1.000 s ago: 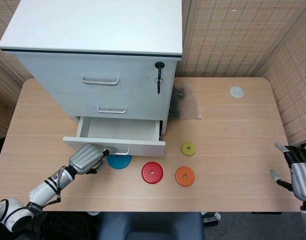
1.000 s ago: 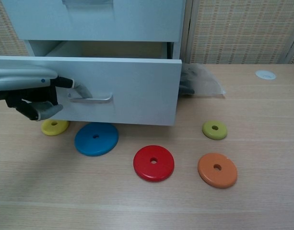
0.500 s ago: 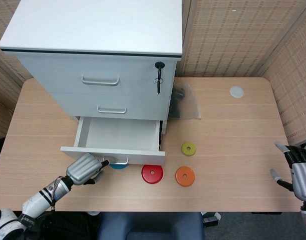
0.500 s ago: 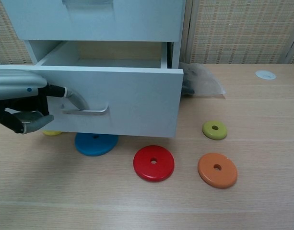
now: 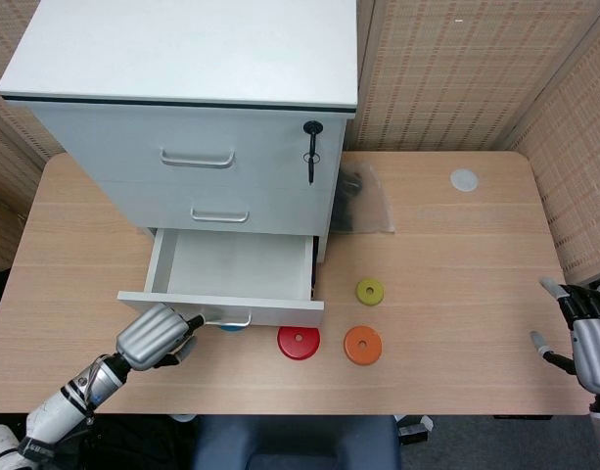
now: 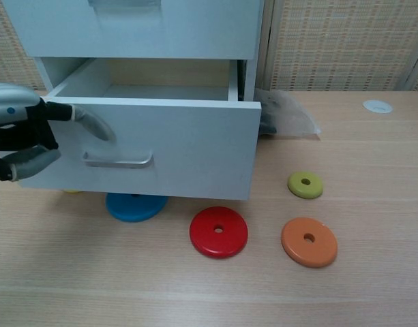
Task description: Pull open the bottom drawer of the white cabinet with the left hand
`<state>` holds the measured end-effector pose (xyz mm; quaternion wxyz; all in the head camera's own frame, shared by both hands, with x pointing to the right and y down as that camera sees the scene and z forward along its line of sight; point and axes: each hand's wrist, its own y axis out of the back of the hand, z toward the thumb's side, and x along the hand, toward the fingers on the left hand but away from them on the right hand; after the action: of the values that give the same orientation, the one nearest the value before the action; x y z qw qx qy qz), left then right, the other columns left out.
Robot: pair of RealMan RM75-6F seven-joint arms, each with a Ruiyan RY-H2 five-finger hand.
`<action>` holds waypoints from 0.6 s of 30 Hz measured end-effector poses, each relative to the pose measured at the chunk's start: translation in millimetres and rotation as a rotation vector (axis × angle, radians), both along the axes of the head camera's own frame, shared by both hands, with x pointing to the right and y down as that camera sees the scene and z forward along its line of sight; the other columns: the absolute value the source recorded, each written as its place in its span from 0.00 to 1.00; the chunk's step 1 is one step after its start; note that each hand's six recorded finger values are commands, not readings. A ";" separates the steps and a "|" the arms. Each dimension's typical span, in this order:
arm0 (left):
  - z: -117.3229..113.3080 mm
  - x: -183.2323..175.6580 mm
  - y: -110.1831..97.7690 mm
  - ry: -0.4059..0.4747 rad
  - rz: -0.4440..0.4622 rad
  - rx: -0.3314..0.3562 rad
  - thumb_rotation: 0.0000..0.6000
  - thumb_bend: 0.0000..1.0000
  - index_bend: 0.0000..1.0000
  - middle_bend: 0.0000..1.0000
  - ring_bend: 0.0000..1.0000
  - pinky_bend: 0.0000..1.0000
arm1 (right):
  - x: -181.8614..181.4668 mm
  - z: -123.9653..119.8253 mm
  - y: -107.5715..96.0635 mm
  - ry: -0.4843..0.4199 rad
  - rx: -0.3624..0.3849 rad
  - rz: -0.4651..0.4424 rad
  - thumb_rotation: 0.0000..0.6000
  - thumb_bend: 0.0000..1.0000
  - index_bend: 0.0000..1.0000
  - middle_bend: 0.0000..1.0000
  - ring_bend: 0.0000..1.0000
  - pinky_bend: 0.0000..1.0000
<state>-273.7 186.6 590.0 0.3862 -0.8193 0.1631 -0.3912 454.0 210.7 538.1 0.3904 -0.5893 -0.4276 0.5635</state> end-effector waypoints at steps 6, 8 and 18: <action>-15.7 -29.1 5.7 0.001 -0.108 0.041 1.00 0.60 0.25 0.73 0.72 0.92 | 1.5 1.1 -0.6 0.000 -0.001 0.003 1.00 0.24 0.16 0.26 0.18 0.17; -18.7 -43.4 8.2 -0.020 -0.160 0.050 1.00 0.60 0.30 0.72 0.70 0.87 | 1.9 1.6 -0.7 0.000 -0.002 0.005 1.00 0.24 0.16 0.26 0.18 0.17; -18.8 -125.3 24.8 -0.201 -0.460 0.087 1.00 0.59 0.37 0.61 0.61 0.62 | 2.2 9.2 1.9 -0.021 -0.034 0.007 1.00 0.17 0.16 0.26 0.18 0.17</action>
<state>-399.0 211.4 571.1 0.3363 -0.7002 0.3229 -0.5407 456.2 212.6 547.3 0.3738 -0.6001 -0.4242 0.5659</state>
